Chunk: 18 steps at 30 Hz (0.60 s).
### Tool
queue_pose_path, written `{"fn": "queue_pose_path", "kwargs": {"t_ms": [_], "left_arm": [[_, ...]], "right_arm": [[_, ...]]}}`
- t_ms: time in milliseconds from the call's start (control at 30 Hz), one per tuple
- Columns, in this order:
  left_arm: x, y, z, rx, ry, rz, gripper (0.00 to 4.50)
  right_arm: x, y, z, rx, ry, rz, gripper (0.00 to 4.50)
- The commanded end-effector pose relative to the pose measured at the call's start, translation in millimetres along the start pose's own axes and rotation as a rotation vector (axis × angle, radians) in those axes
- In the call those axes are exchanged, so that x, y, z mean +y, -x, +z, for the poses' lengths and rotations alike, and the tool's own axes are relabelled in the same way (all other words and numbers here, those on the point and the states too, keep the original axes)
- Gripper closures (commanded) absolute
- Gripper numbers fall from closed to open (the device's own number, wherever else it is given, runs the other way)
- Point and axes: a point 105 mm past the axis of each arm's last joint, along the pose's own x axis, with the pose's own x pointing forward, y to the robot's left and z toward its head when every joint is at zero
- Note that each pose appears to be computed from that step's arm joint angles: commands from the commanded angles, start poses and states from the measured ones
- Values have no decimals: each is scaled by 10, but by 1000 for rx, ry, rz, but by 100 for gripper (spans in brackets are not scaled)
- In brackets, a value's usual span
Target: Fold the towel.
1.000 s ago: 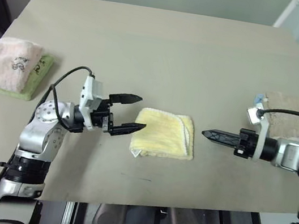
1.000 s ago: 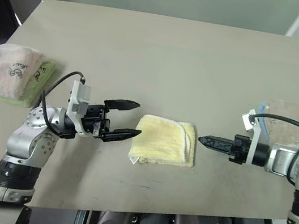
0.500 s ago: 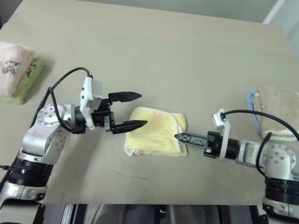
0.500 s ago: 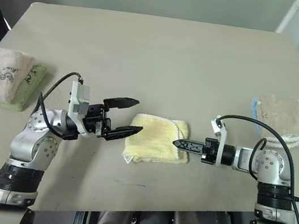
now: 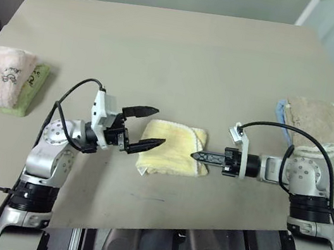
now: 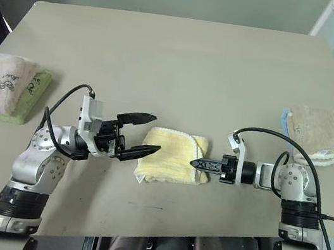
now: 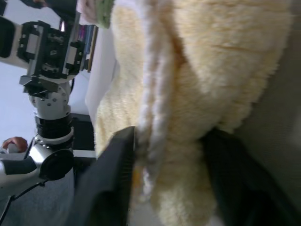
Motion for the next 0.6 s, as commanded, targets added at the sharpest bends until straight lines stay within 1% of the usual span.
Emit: {"fn": "queue_pose_path", "kwargs": {"t_ms": [33,100,133,233,367,500,600], "left_arm": [[-21,-28,44,-11,-41,-17,0],[-27,-30,21,-4,-46,-22,0],[-32,-32,12,-1,-48,-26,0],[-29,-46,10,-9,-41,-29,0],[4,-59,33,-34,-31,-24,0],[137,-34,106,-98,35,52,0],[213,-8,106,-120,74,92,0]], "right_arm": [[76,-3,57,-9,40,28,369],[93,15,82,-20,46,33,436],[110,27,94,-25,52,37,445],[185,59,124,-41,79,51,445],[333,125,232,-104,135,72,445],[486,268,393,-227,186,76,445],[615,394,455,-309,232,75,445]]}}
